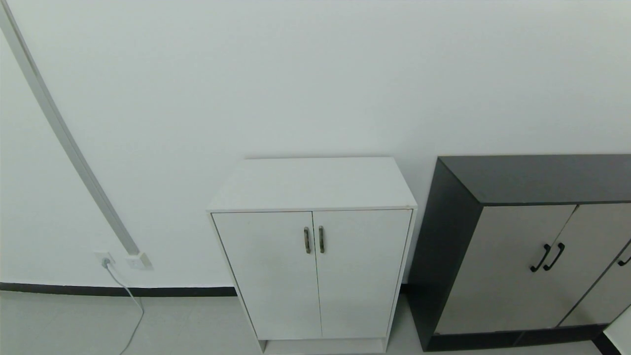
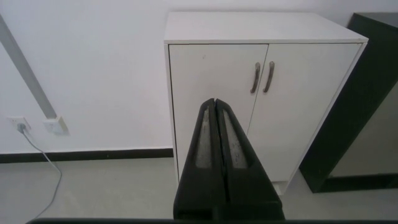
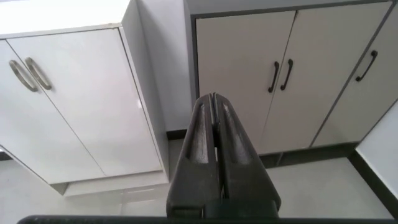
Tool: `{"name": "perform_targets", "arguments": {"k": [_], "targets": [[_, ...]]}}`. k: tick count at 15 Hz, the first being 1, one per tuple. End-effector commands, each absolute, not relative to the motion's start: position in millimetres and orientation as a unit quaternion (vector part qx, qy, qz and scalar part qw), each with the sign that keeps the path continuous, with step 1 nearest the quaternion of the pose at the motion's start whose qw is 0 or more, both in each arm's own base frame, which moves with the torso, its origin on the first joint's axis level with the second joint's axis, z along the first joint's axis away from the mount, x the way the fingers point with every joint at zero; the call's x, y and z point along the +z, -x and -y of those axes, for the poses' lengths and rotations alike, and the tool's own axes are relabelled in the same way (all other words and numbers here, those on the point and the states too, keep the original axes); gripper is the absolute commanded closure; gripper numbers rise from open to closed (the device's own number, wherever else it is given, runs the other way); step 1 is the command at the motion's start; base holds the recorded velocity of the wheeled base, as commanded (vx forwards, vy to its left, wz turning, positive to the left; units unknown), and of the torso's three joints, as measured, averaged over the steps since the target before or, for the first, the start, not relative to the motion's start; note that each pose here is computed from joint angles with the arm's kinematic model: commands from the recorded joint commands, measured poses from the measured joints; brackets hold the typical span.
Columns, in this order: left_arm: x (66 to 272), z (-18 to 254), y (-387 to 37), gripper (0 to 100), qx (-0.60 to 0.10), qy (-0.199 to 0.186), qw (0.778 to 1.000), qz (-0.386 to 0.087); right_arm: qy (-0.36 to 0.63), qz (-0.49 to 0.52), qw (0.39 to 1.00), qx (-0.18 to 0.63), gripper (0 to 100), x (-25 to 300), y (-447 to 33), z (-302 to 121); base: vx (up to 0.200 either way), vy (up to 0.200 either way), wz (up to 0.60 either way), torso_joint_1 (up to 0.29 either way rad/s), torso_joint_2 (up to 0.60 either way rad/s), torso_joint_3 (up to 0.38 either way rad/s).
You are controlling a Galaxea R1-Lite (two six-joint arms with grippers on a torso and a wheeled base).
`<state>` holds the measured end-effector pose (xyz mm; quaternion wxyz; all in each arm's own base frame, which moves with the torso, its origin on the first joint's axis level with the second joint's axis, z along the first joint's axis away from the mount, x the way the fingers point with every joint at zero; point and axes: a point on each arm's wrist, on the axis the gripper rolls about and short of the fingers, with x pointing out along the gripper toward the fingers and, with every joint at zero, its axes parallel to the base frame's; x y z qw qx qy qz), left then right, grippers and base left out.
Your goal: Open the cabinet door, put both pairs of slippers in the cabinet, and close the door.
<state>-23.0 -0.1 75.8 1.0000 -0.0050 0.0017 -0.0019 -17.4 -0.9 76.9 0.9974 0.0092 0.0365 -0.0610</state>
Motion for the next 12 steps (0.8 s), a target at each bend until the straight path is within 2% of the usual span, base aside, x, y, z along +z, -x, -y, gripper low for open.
{"name": "perform_targets", "arguments": {"k": [1,4,12], "targets": [[75.9,0.1,22.9,100,-0.002,0.005,1.0,-0.002,-0.009,-0.037,0.997,-0.061,100,76.8,17.3,0.9,0.0,0.0,0.0,0.0,0.0,0.0],[75.5,0.1,22.8,100,-0.002,0.005,1.0,-0.002,-0.015,-0.011,0.999,-0.029,100,75.8,21.2,1.8,0.0,0.0,0.0,0.0,0.0,0.0],[75.5,0.1,22.8,100,-0.002,0.004,1.0,-0.002,-0.03,0.001,0.999,-0.025,100,75.5,22.8,1.3,0.0,0.0,0.0,0.0,0.0,0.0]]}}
